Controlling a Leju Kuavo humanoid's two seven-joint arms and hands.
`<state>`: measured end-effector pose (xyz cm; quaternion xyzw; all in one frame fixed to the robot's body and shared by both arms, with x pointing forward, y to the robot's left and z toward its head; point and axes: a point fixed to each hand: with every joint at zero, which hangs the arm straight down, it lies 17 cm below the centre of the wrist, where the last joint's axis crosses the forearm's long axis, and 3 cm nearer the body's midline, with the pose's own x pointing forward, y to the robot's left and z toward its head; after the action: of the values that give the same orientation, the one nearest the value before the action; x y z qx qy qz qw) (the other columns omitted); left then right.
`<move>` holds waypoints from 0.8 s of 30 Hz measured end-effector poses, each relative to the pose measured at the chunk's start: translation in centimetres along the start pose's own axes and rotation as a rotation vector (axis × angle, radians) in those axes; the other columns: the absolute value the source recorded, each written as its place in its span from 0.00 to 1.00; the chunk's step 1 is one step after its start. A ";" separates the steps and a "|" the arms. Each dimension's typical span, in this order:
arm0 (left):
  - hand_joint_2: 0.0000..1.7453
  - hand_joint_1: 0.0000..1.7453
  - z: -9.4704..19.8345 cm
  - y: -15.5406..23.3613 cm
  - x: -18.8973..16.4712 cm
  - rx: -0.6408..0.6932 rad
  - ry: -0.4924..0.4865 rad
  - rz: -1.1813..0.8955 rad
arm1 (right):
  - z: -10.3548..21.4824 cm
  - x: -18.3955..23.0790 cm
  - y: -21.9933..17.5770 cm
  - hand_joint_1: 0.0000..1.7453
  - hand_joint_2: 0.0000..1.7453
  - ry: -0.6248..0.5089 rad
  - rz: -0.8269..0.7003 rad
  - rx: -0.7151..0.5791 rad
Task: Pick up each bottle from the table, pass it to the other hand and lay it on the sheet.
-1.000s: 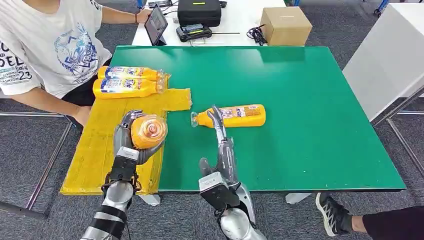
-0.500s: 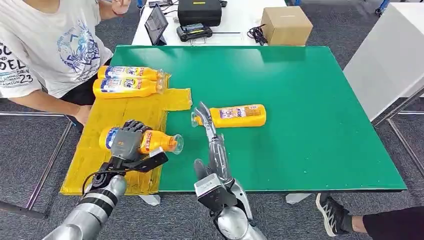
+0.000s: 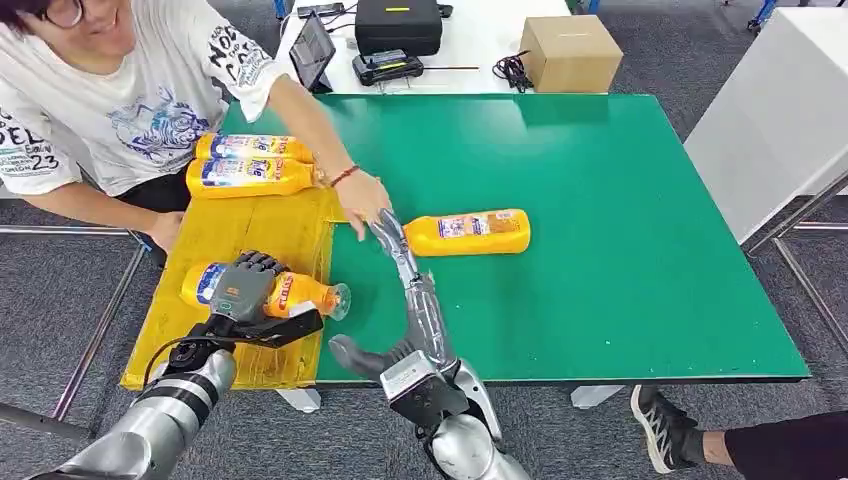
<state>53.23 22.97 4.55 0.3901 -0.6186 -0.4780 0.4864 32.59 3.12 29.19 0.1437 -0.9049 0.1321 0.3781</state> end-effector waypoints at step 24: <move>0.00 0.00 1.3 -4.1 -0.5 -0.397 -0.018 0.440 | 1.0 -2.1 2.4 0.00 1.00 0.061 -0.054 0.090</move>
<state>52.14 22.77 0.39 0.1395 -0.5873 -0.4760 0.6396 32.52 5.33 26.71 0.1810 -0.8819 0.1667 0.4022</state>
